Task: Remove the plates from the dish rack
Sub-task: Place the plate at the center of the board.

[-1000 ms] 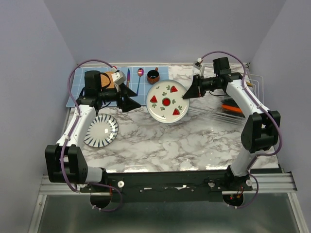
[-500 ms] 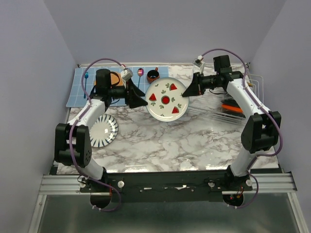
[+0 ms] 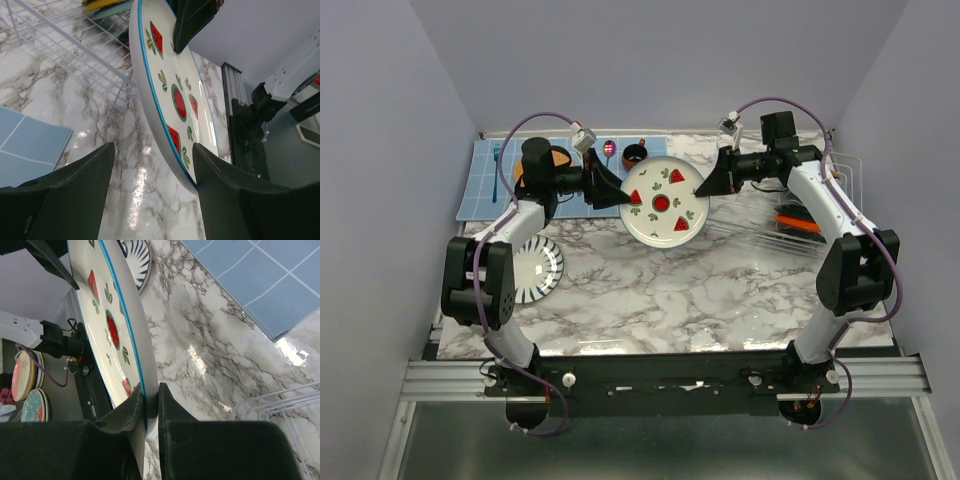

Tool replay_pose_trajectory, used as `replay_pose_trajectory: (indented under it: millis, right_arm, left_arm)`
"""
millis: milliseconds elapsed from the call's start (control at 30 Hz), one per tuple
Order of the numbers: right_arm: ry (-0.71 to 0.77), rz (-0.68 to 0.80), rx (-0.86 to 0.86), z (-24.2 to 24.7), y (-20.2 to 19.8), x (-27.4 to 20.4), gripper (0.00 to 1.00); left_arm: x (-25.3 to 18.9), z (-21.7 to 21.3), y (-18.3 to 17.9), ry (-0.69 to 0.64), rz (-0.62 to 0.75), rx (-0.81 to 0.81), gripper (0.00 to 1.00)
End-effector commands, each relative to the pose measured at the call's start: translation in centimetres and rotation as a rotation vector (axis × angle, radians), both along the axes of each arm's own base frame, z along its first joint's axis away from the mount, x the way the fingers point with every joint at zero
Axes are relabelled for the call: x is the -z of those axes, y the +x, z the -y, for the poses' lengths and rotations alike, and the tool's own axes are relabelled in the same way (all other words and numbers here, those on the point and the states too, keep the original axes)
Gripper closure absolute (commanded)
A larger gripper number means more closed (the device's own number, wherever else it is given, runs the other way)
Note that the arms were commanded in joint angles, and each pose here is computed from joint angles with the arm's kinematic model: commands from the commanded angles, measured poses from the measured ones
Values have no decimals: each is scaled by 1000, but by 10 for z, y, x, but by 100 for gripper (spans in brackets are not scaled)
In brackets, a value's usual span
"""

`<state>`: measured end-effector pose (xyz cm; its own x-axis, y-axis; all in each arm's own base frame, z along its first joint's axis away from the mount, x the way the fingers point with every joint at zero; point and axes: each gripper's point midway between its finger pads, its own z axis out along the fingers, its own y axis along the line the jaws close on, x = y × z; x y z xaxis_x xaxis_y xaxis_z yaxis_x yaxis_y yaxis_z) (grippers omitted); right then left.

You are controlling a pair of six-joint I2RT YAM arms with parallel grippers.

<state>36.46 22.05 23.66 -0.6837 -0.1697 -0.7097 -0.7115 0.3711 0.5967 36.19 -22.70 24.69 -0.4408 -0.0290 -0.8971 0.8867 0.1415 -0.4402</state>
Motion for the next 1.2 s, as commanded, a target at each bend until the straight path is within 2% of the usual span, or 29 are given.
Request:
replay_pose_trajectory:
  millis: [0,33,67,100,133,200,300,333,533,567,600,633,667,700,900,1167]
  right_arm:
    - [89,104,-77,-16,-1,-42,99]
    - [87,104,-80,-17,0,-41,99]
    - [81,106,-80,-18,1,-40,99]
    - [77,109,-86,-21,0,-40,99]
    - [70,108,-86,-21,1,-37,99]
    - [62,117,-88,-23,0,-37,99]
    - [47,129,-82,-23,1,-37,99]
    - [43,128,-80,-23,1,-36,99]
    - [21,137,-71,-21,4,-31,99]
    - [19,138,-69,-20,4,-30,99]
    - [19,137,-71,-21,3,-30,99]
    - [19,140,-71,-21,3,-30,99]
    - [19,141,-72,-21,2,-30,99]
    - [20,141,-72,-21,1,-31,99]
    - [18,150,-72,-19,-2,-32,99]
    - [15,158,-73,-18,-4,-32,99]
  left_arm:
    - [-26,8,-10,-128,-90,55,29]
    - [-27,9,-13,-140,-108,71,31]
    - [-29,9,-12,-161,-54,87,34]
    - [-32,9,-16,-178,-145,102,39]
    - [-32,10,-19,-179,-151,122,44]
    - [-32,10,-22,-193,-129,143,45]
    - [-29,9,-24,-187,-153,152,51]
    - [-30,9,-24,-180,-140,155,56]
    - [-23,6,-15,-130,-140,74,70]
    - [-16,5,-16,-92,-240,47,72]
    - [-7,4,-5,-45,-109,5,73]
    - [0,5,-3,1,-69,-5,75]
    - [16,3,-13,62,-171,-12,76]
    - [12,4,-10,78,-109,-7,76]
    - [15,3,-8,85,-109,-30,79]
    - [19,5,-9,97,-111,-29,98]
